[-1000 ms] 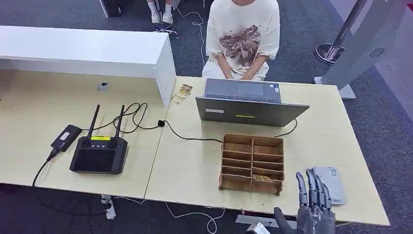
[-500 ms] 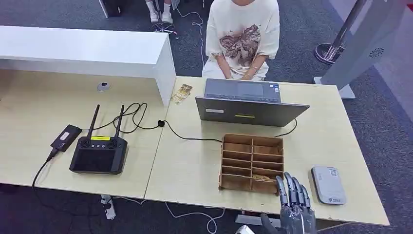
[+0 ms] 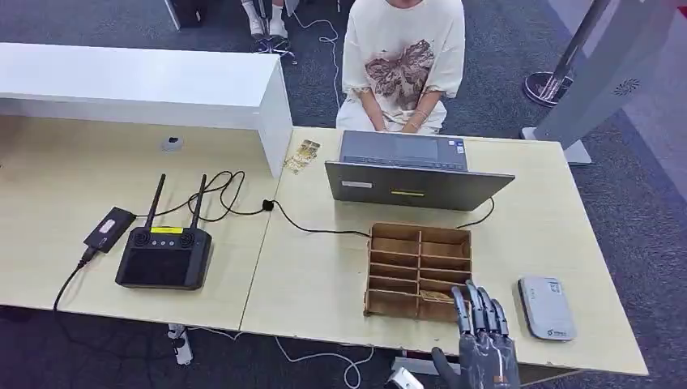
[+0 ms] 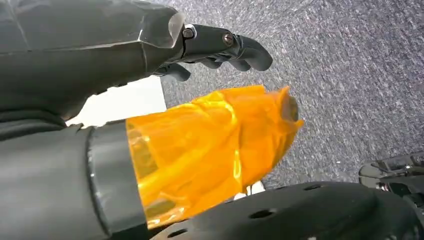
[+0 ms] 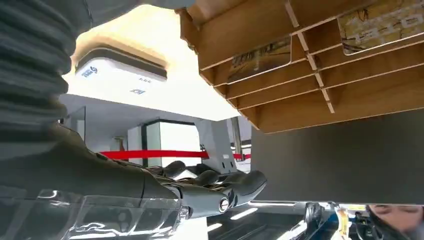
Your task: Pass the card to the sensor for recognition and then transmit it.
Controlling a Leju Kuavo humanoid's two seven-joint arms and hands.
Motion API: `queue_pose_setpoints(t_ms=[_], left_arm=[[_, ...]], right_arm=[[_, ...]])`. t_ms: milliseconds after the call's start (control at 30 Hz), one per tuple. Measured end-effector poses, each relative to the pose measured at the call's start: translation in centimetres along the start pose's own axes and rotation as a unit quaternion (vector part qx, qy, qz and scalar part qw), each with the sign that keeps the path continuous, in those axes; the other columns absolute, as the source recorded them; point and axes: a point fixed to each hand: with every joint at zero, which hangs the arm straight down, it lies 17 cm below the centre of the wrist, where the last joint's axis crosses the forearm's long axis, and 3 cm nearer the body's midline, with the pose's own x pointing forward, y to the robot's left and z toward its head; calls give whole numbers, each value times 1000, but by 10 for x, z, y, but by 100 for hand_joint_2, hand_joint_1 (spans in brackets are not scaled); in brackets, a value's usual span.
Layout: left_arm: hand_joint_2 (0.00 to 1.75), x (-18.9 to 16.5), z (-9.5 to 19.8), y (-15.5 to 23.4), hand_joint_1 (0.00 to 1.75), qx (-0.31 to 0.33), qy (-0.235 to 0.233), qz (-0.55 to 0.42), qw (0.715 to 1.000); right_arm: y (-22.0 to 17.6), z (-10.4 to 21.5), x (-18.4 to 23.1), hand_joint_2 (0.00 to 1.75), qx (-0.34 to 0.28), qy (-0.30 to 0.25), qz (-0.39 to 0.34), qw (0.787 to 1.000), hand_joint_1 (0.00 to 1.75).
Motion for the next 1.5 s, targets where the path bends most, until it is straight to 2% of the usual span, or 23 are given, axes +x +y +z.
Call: queue_pose_setpoints(t_ms=[133, 167, 300, 767, 1267, 1500], left_arm=[[0, 0, 0, 0, 0, -1, -1, -2, 1000], [0, 0, 0, 0, 0, -1, -1, -3, 1000], [0, 0, 0, 0, 0, -1, -1, -3, 1000], [0, 2, 1, -1, 0, -1, -6, -2, 1000], [0, 6, 1, -2, 0, -1, -13, -1, 1000], [0, 7, 1, -2, 0, -1, -14, 0, 1000]], right_arm=[[2, 1, -1, 175, 3, -1, 2, 1000, 37], [3, 1, -1, 175, 3, -1, 3, 1000, 26], [5, 2, -1, 175, 5, -1, 4, 1000, 16], [2, 3, 2, 175, -2, -10, 8, 1000, 7], [4, -10, 4, 175, 0, -21, 2, 1000, 14], [9, -15, 4, 175, 3, -23, 3, 1000, 23]])
